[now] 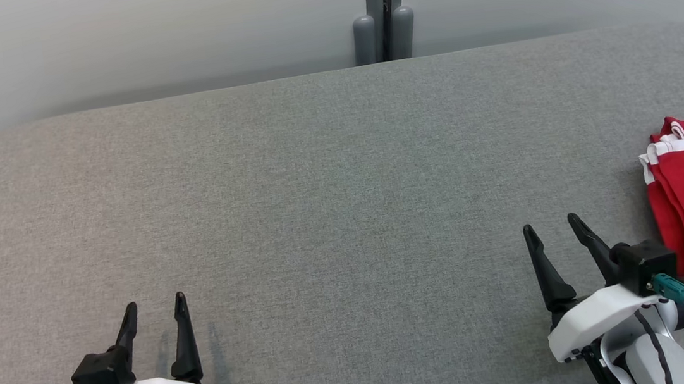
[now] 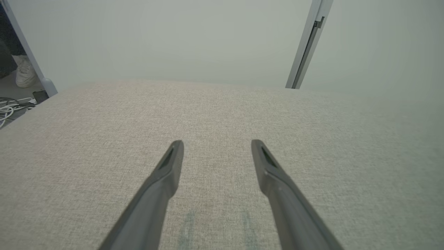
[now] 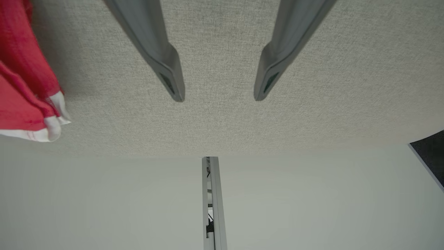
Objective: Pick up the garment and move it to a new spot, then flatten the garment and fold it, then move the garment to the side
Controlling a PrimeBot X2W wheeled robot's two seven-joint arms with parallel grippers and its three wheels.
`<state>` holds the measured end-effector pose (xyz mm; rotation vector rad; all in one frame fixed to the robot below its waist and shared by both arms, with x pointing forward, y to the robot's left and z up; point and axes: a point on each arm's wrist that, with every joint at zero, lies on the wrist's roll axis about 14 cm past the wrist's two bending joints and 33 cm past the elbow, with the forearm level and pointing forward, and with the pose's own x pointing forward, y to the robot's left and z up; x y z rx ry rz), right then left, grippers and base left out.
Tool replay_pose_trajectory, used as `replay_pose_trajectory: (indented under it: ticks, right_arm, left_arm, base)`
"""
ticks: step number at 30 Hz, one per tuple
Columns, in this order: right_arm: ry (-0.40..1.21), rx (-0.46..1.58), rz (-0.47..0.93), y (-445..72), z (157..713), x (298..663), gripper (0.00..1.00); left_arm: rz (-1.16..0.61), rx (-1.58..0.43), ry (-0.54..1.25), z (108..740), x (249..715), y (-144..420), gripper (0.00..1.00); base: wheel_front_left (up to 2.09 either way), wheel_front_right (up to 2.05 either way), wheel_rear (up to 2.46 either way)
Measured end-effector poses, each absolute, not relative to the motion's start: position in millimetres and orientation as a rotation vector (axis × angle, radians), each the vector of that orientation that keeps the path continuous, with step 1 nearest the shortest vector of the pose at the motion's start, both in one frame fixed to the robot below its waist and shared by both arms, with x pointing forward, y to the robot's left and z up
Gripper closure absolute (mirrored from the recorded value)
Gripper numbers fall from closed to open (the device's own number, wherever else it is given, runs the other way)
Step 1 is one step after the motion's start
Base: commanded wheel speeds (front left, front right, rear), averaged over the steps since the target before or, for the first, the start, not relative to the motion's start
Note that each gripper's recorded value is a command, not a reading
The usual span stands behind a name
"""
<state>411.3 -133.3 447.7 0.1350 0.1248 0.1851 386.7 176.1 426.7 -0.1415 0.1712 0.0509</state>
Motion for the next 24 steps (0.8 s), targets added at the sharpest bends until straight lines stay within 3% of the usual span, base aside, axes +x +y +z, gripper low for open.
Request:
replay_pose_trajectory:
  ticks: [8, 9, 15, 24]
  right_arm:
    - [0.127, 0.148, 0.176, -136, 447, 410, 0.00]
    - [0.119, 0.146, 0.177, -135, 449, 411, 1.00]
    - [0.197, 0.180, 0.161, -134, 426, 394, 1.00]
    - [0.194, 0.344, 0.091, -146, 433, 398, 1.00]
  left_arm:
    - [0.016, -0.164, 0.177, 425, 391, 167, 0.00]
    - [0.011, -0.172, 0.182, 423, 390, 166, 1.00]
    - [0.026, -0.202, 0.265, 401, 376, 164, 1.00]
    - [0.076, -0.367, 0.271, 405, 378, 171, 1.00]
  base:
    - [0.00, 0.00, 0.00]
    - [0.00, 0.00, 0.00]
    - [0.00, 0.00, 0.00]
    - [0.00, 0.00, 0.00]
